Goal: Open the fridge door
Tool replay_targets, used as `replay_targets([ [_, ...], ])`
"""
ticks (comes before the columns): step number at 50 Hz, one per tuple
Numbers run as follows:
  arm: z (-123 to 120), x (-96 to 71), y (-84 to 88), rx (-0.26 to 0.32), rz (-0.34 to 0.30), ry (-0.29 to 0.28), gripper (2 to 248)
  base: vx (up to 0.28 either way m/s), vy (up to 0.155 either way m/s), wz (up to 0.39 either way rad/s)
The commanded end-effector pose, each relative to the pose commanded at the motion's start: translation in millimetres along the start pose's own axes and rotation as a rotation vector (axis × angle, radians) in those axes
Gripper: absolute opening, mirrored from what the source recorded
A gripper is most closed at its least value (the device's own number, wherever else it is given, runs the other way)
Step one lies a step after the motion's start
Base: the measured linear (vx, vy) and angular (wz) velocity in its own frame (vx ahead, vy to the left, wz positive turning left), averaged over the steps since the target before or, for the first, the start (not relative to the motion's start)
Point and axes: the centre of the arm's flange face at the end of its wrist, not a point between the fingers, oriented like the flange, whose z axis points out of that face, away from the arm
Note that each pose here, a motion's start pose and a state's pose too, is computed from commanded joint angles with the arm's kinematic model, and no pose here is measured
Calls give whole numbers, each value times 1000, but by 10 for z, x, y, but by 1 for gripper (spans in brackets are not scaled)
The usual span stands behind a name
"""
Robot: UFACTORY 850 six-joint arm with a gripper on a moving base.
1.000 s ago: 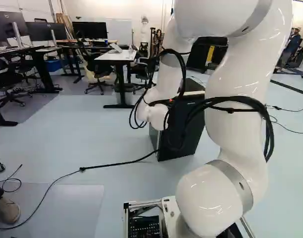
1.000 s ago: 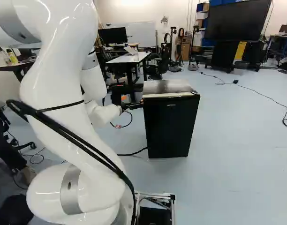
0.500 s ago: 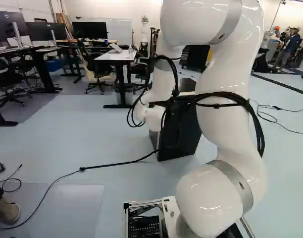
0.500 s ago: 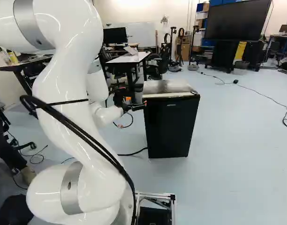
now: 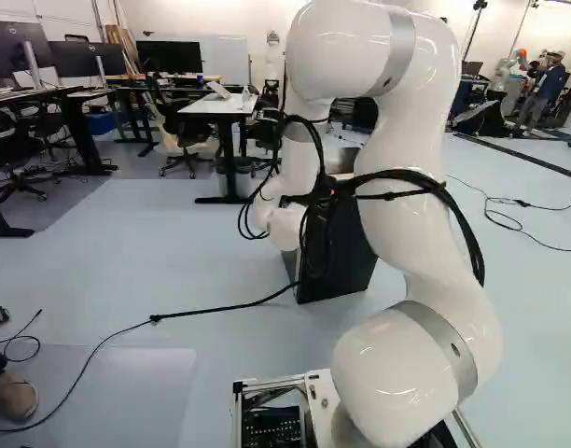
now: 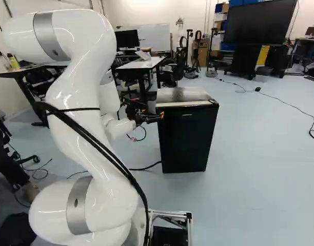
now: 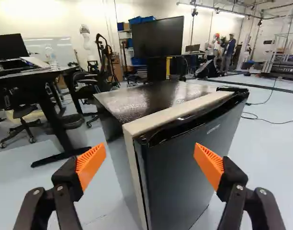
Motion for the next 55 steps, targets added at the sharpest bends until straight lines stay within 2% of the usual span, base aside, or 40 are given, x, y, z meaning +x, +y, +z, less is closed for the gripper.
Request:
replay_targets([
  [24, 62, -229, -58, -100, -20, 64, 247, 0, 0, 0],
  [55, 130, -302, -266, -89, -11, 82, 247, 0, 0, 0],
])
